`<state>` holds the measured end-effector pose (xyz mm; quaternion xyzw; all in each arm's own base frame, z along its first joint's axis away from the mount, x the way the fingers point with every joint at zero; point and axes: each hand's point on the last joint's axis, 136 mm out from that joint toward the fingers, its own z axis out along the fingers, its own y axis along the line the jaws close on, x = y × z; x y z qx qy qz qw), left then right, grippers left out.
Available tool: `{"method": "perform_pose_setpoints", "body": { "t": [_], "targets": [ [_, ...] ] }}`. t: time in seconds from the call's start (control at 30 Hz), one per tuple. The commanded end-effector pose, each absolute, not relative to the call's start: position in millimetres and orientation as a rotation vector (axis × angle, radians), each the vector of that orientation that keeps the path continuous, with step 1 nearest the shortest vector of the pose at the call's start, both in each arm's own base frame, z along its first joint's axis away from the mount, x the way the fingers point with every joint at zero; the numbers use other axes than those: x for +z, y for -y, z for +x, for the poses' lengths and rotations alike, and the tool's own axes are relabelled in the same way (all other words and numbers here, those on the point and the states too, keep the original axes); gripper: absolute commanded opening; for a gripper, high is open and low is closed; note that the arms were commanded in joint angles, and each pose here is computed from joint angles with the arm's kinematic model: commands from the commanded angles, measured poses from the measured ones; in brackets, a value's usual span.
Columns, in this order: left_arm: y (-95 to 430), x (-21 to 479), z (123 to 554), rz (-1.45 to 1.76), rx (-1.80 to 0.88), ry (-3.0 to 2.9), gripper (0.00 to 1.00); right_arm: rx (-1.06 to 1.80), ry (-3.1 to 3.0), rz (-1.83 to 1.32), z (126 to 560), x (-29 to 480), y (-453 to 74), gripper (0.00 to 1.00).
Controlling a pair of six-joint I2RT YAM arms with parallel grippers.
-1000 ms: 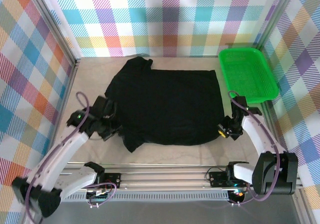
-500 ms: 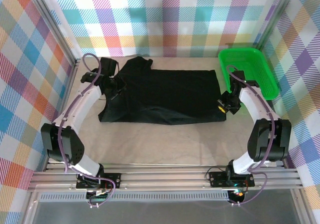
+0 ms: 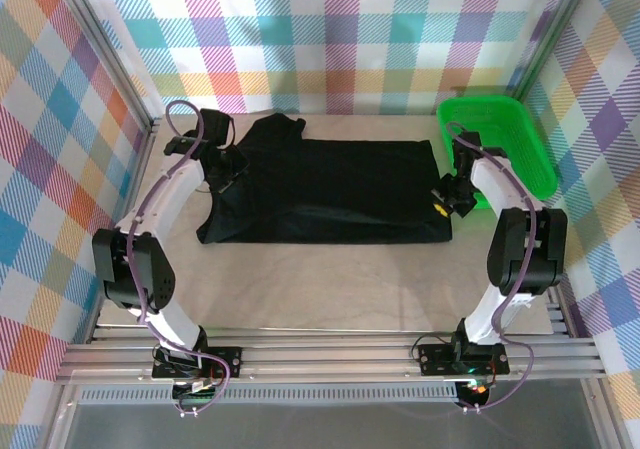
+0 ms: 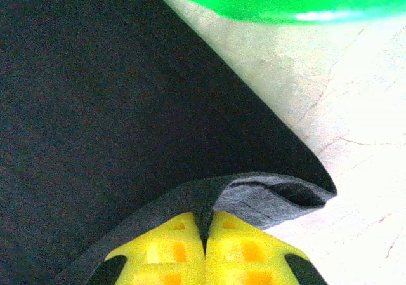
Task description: Fold and stack the t-shirts
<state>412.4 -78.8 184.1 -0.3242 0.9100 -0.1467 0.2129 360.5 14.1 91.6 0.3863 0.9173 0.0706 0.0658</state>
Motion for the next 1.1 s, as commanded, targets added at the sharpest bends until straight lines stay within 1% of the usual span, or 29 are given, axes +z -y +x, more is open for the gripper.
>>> {"method": "perform_pose_setpoints", "body": {
  "t": [0.0, 0.3, 0.4, 0.47, 0.5, 0.53, 0.57, 0.6, 0.63, 0.67, 0.7, 0.73, 0.8, 0.87, 0.97, 1.07],
  "targets": [
    [66.2, 196.3, 425.9, -0.89, -0.38, -2.473, 0.0, 0.18, -2.751, 1.159, 370.6, 96.7, -10.4, 0.0],
    [64.4, 189.0, 440.0, -0.878, -0.369, -2.475, 0.0, 0.161, -2.76, 1.166, 380.3, 89.7, -9.0, 0.0],
    [64.8, 182.3, 450.6, -0.853, -0.363, -2.483, 0.0, 0.169, -2.761, 1.146, 386.6, 88.0, -9.8, 0.0],
    [63.8, 176.6, 460.2, -0.832, -0.359, -2.49, 0.0, 0.223, -2.771, 1.099, 394.4, 86.7, -15.6, 0.0],
    [63.7, 174.9, 464.2, -0.82, -0.356, -2.494, 0.0, 0.246, -2.785, 1.078, 396.9, 85.9, -18.9, 0.03],
    [63.7, 172.1, 467.6, -0.812, -0.353, -2.504, 0.0, 0.266, -2.813, 1.059, 398.0, 84.3, -22.2, 0.07],
    [63.4, 170.7, 471.5, -0.802, -0.346, -2.515, 0.06, 0.276, -2.834, 1.038, 399.6, 85.4, -24.4, 0.15],
    [61.2, 170.5, 471.9, -0.804, -0.32, -2.526, 0.2, 0.272, -2.85, 1.022, 398.4, 86.5, -24.6, 0.23],
    [55.7, 170.8, 469.0, -0.816, -0.272, -2.536, 0.39, 0.268, -2.844, 1.007, 397.1, 91.5, -23.5, 0.28],
    [49.3, 172.8, 464.1, -0.829, -0.223, -2.533, 0.52, 0.26, -2.827, 0.988, 395.3, 98.5, -22.3, 0.33],
    [43.0, 175.2, 458.3, -0.846, -0.187, -2.525, 0.58, 0.252, -2.803, 0.973, 393.4, 106.6, -20.2, 0.36],
    [36.8, 179.4, 449.3, -0.868, -0.159, -2.514, 0.59, 0.245, -2.777, 0.958, 390.1, 117.4, -18.1, 0.38],
    [30.8, 181.1, 428.3, -0.899, -0.144, -2.509, 0.59, 0.234, -2.75, 0.931, 380.0, 130.6, -15.8, 0.39],
    [28.6, 170.8, 400.7, -0.945, -0.161, -2.529, 0.56, 0.25, -2.755, 0.901, 365.4, 133.3, -21.2, 0.38],
    [30.9, 134.3, 360.9, -1.067, -0.231, -2.606, 0.51, 0.286, -2.79, 0.834, 346.8, 122.6, -34.4, 0.31],
    [41.6, 103.0, 342.0, -1.112, -0.339, -2.656, 0.4, 0.364, -2.841, 0.806, 332.4, 99.8, -49.6, 0.19]
  ]
}}
